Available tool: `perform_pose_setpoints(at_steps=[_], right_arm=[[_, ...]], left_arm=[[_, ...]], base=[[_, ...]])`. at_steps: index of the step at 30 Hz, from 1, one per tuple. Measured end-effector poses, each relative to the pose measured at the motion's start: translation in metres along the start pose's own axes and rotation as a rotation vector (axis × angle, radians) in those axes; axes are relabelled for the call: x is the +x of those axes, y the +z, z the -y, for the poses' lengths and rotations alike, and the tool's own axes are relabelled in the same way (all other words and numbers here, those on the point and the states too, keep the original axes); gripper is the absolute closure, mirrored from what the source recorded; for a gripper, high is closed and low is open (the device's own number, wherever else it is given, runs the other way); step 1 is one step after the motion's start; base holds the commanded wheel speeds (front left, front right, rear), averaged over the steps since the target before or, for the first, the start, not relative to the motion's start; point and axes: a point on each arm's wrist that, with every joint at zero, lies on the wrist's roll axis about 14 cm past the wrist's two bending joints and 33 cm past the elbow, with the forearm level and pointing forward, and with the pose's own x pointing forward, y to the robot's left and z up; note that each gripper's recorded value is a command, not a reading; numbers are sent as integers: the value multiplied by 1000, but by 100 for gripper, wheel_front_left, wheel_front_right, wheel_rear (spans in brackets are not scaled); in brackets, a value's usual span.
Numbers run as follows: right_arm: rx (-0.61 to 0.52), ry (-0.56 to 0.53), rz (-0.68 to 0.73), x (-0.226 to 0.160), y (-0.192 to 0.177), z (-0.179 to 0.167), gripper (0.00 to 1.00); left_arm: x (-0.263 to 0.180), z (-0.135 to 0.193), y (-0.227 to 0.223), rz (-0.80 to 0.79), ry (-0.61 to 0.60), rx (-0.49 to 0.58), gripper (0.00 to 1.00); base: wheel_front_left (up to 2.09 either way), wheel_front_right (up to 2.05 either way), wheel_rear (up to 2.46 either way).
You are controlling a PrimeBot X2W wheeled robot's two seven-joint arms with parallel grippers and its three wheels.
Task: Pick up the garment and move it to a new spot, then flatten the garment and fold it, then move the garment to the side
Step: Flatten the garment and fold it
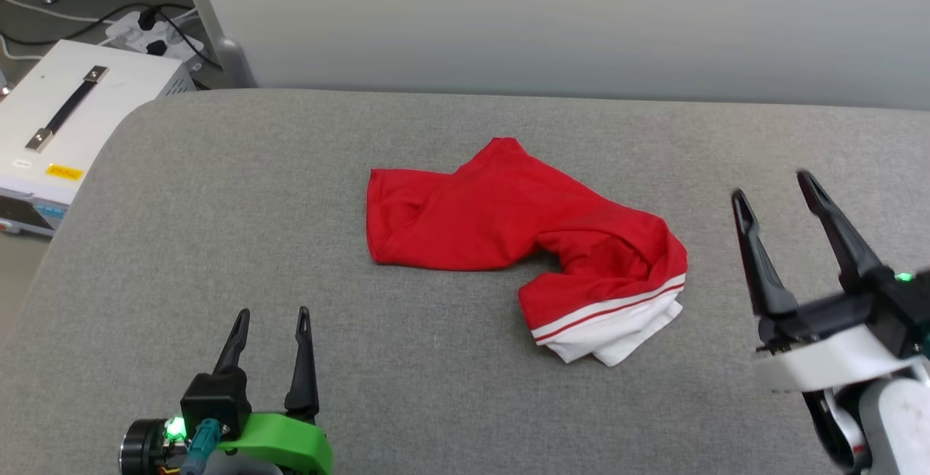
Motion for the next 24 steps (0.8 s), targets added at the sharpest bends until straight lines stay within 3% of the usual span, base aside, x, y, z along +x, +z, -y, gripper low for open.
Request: perform_pose_setpoints(at_steps=[4, 10, 16, 24], right_arm=[[-33, 173, 11, 23, 3, -23, 0], [-48, 442, -163, 20, -38, -57, 0], [-33, 649, -484, -8, -85, -83, 0], [-69, 785, -928, -53, -142, -80, 0]], left_arm=[[4, -2, -5, -14, 6, 2, 0], [6, -4, -12, -37, 14, -4, 0], [10, -3, -16, -48, 18, -9, 0], [23, -5, -21, -58, 26, -8, 0]], base=[[0, 0, 0], [0, 0, 0], [0, 0, 0], [0, 0, 0]])
